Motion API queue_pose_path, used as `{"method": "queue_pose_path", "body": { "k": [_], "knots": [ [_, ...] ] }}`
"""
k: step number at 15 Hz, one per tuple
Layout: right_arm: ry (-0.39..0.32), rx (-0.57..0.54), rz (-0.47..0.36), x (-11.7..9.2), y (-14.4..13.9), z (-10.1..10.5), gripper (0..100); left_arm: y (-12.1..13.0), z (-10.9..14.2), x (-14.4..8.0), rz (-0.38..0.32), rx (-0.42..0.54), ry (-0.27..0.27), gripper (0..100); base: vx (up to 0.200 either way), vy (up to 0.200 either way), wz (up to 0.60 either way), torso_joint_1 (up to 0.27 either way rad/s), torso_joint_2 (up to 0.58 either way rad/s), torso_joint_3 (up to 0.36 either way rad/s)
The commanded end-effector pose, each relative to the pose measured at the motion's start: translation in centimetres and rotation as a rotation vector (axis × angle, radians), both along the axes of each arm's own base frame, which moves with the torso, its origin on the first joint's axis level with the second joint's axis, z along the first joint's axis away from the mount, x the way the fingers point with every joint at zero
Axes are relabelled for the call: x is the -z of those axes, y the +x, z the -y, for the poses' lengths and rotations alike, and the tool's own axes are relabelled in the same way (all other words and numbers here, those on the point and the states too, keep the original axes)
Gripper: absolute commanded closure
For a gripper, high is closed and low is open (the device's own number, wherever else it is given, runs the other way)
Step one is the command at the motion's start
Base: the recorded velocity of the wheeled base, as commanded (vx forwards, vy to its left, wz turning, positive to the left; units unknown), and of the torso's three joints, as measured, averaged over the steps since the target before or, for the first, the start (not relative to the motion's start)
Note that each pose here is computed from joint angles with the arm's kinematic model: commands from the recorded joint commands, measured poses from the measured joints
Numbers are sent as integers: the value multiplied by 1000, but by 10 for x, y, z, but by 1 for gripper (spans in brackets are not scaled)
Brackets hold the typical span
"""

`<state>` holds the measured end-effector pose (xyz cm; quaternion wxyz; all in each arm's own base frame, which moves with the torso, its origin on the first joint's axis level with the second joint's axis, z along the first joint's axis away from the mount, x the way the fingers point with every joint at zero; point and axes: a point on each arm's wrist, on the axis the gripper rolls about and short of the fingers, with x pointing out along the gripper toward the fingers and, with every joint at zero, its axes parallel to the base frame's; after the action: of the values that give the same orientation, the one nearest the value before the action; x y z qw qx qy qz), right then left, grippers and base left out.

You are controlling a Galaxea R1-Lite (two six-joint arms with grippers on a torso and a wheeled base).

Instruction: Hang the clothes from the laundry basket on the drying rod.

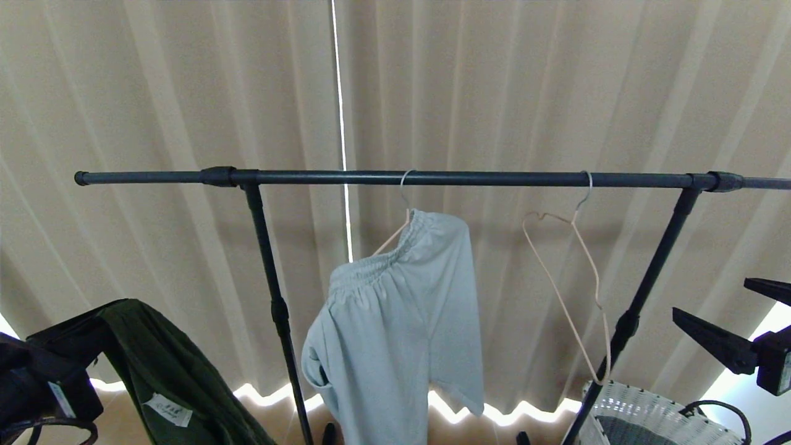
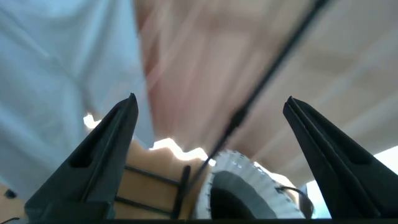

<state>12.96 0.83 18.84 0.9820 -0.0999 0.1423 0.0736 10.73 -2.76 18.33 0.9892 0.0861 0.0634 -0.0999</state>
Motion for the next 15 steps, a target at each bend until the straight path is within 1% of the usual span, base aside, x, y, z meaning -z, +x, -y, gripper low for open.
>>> {"method": "queue_pose_path", "body": {
  "k": [1,2,4,6,7,9,11,12,13,15],
  "knots": [
    [0,-44,-11,-1,5,-6,0,0,0,3,-7,0,8,100,0,0,0,0,0,0],
    [3,-52,-23,-1,9,-8,0,0,0,3,-9,3,13,100,0,0,0,0,0,0],
    [53,-41,-76,1,27,-13,0,0,0,2,-6,1,14,100,0,0,0,0,0,0],
    [79,16,-124,3,49,-21,0,0,0,1,1,1,10,100,0,0,0,0,0,0],
    [88,35,-139,4,56,-25,0,-1,0,0,3,1,10,100,0,0,0,0,0,0],
    [117,49,-169,7,68,-41,0,-1,0,0,3,1,10,100,0,0,0,0,0,0],
    [107,60,-198,14,77,-49,0,-1,0,0,3,1,10,100,0,0,0,0,0,0],
    [87,86,-230,22,87,-52,0,-1,0,0,4,1,10,100,0,0,0,0,0,0],
    [80,101,-248,28,94,-54,0,-1,0,0,3,0,10,100,0,0,0,0,0,0],
    [115,133,-280,35,108,-58,0,-1,0,0,6,1,11,100,0,0,0,0,0,0]
  ]
}}
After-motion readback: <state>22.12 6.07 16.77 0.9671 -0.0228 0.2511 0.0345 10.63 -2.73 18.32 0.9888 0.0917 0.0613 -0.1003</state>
